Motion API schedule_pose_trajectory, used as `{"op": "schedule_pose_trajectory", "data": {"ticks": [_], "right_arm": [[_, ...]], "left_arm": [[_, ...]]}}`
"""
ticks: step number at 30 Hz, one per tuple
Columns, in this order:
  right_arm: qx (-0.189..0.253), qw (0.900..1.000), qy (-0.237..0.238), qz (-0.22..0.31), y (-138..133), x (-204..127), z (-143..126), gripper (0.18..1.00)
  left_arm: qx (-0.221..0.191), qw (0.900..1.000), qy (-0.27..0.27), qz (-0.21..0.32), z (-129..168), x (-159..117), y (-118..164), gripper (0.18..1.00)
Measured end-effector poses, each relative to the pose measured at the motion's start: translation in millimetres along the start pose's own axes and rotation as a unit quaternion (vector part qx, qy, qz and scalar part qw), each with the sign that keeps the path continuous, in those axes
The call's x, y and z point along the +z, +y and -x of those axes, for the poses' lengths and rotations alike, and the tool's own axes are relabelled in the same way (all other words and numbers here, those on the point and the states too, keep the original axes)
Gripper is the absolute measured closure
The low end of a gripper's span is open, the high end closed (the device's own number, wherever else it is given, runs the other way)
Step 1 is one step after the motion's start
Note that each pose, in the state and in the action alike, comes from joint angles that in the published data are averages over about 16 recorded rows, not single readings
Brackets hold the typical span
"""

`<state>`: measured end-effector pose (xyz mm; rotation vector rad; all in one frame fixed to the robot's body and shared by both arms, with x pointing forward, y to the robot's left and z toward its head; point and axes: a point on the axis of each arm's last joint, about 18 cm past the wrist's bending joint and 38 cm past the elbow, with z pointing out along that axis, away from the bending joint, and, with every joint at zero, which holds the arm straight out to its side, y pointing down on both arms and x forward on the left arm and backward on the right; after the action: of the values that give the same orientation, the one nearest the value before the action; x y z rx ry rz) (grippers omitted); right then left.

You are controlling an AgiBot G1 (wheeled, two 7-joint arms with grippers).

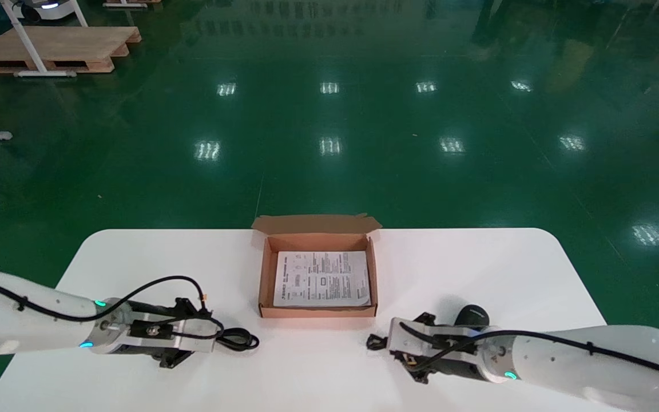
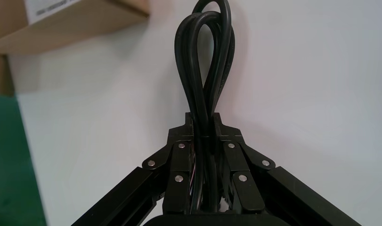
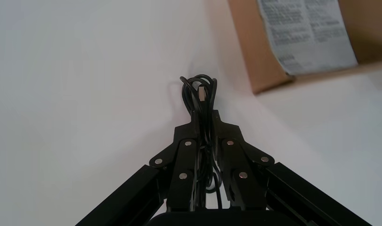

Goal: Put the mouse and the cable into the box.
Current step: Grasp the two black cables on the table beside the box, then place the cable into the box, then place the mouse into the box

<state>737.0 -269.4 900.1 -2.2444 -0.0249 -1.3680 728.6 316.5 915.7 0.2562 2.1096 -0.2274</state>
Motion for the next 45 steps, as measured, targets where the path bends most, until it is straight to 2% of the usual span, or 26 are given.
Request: {"op": "schedule_pose_trajectory", "data": {"ticks": [7,13,19,25,31,35,40,45], "right_arm": [[-0.016,0.995,0.103,0.01,-2.8,-38.5,-82.6,0.96],[-0.031,0.982,0.188,0.007,-18.5,-78.1,-149.5,0.96],[-0.042,0.97,0.24,-0.001,-34.6,-107.3,-189.8,0.96],[-0.046,0.965,0.257,-0.008,-42.3,-118.2,-202.8,0.96],[-0.045,0.965,0.257,-0.008,-42.3,-118.6,-203.2,0.96],[-0.045,0.966,0.255,-0.008,-42.0,-117.4,-201.9,0.96],[-0.045,0.966,0.255,-0.008,-41.8,-117.2,-201.6,0.961],[-0.045,0.966,0.255,-0.008,-41.8,-117.2,-201.6,0.961]], "left_arm": [[0.038,0.9974,-0.059,-0.019,49.2,-16.2,-20.8,0.931],[0.078,0.9892,-0.11,-0.058,87.2,-8.3,-68.8,0.932],[0.098,0.9802,-0.143,-0.096,104.9,10.9,-120.1,0.933],[0.095,0.9763,-0.157,-0.115,109.2,20.3,-143.5,0.933],[0.09,0.9759,-0.161,-0.117,107.2,21.3,-141.4,0.933],[0.069,0.9755,-0.17,-0.121,102.7,25.1,-139.6,0.933],[0.054,0.9738,-0.182,-0.126,92.0,35.4,-142.4,0.934],[0.057,0.9724,-0.191,-0.121,79.1,49.2,-148.9,0.934]]}}
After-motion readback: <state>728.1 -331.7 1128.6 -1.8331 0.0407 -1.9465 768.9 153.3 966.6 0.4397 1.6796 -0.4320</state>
